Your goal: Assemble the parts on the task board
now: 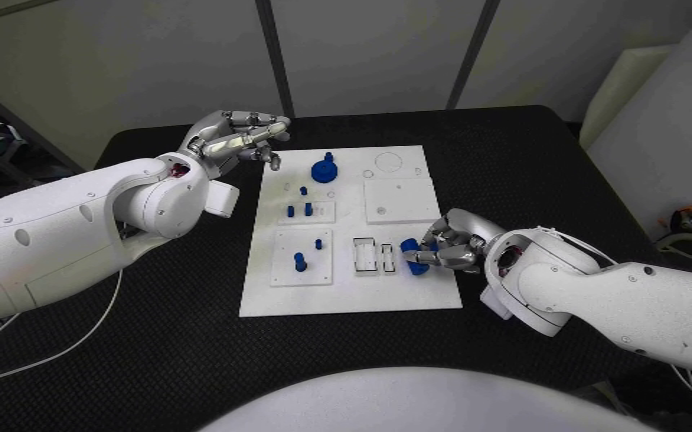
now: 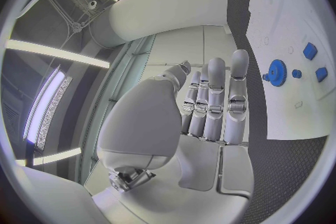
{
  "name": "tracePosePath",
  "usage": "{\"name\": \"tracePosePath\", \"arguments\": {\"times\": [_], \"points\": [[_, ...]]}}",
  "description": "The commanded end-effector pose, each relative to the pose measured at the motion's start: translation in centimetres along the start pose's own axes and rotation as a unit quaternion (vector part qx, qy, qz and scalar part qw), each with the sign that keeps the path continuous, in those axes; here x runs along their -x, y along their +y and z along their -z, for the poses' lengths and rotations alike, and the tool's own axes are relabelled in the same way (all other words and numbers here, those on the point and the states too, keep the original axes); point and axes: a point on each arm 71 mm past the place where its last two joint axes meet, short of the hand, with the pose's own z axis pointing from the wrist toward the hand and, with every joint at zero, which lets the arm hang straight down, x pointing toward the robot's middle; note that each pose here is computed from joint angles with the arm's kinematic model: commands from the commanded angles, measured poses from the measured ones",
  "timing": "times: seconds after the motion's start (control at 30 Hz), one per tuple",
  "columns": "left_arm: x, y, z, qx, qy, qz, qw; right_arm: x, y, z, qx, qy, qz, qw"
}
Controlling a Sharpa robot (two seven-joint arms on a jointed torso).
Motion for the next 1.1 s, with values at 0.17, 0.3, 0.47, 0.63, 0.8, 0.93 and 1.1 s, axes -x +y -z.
{"name": "tracePosePath", "arguments": {"times": [0.17, 0.3, 0.47, 0.63, 0.8, 0.93, 1.1], "points": [[-0.13, -0.09, -0.02, -0.002, 0.006, 0.003, 1.0, 0.3, 1.0, 0.7, 0.017, -0.022, -0.03, 0.999], [-0.12, -0.1, 0.01, -0.001, 0.006, 0.003, 1.0, 0.6, 1.9, 1.0, 0.034, -0.031, -0.029, 0.999], [-0.11, -0.1, 0.04, -0.001, 0.007, 0.003, 1.0, 0.7, 3.0, 1.0, 0.049, -0.027, -0.021, 0.998], [-0.21, -0.1, 0.0, -0.001, 0.008, 0.004, 1.0, 0.1, 3.7, 0.2, 0.052, -0.009, -0.01, 0.999], [-0.33, -0.09, -0.05, -0.001, 0.01, 0.005, 1.0, -0.9, 4.6, -0.7, 0.052, 0.017, 0.007, 0.998], [-0.36, -0.11, -0.03, -0.001, 0.01, 0.005, 1.0, -1.5, 4.9, -1.2, 0.046, 0.036, 0.02, 0.998], [-0.36, -0.11, -0.01, 0.0, 0.011, 0.005, 1.0, -1.9, 5.5, -1.7, 0.048, 0.038, 0.028, 0.998]]}}
